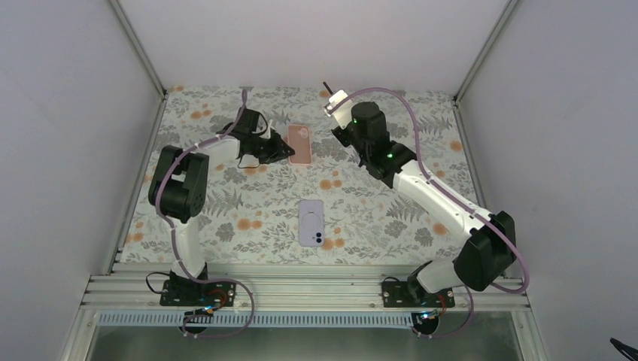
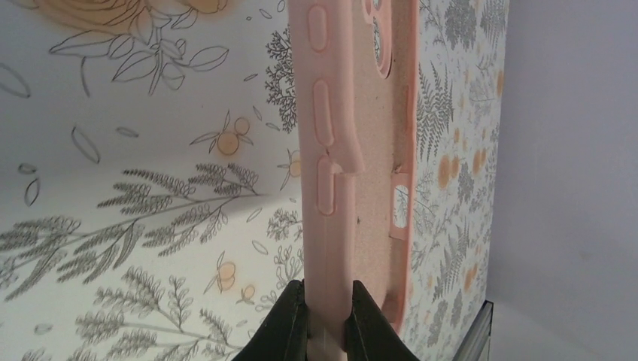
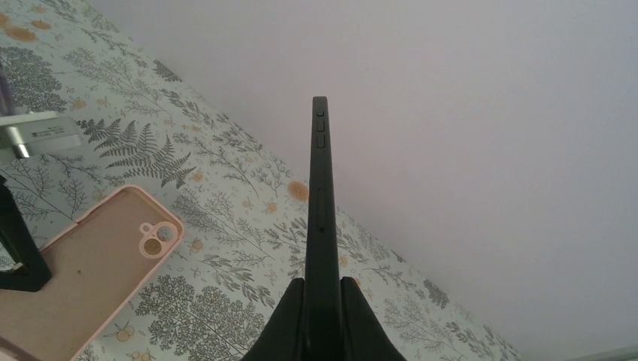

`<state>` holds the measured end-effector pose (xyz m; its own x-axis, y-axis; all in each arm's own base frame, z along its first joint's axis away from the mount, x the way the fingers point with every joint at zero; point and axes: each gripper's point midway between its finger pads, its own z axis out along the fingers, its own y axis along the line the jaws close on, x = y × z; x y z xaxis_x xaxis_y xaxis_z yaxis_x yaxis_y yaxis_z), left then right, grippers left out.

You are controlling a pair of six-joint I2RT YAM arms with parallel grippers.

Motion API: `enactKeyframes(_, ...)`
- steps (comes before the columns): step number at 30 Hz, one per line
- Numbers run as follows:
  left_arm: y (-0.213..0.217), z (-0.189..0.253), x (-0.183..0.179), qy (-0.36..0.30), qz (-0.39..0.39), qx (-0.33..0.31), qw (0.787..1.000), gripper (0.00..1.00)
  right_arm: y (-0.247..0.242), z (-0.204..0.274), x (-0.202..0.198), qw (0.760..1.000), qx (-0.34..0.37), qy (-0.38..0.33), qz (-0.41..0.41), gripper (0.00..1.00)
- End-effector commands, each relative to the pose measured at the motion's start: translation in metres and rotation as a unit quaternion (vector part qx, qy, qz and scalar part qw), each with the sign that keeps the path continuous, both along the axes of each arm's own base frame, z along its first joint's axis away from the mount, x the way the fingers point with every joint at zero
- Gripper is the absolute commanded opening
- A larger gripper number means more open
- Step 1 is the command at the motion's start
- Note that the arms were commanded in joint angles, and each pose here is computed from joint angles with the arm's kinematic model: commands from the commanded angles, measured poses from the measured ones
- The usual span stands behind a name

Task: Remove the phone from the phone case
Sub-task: Place the phone case at the center of the board.

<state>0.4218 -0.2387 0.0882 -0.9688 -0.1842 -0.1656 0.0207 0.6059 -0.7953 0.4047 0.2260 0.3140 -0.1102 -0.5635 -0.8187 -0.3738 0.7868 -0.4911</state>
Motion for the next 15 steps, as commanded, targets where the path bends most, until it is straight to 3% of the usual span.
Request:
enactKeyframes(1,-0.004,-0.006,0.009,-0.007,-0.009,0.017,1.0,0.02,-0.008,0.029,-0.002,0.999,0.038,-0.037,-0.011,0.04)
enactKeyframes(13,0.0,-0.046,0.021,0.026,-0.002,0.058,0.998,0.04,-0.007,0.022,0.0,0.999,0.037,-0.028,-0.01,0.04)
enactKeyframes(15,0.002,-0.051,0.022,0.03,0.0,0.065,0.997,0.08,-0.007,0.023,0.001,0.999,0.037,-0.027,-0.009,0.04)
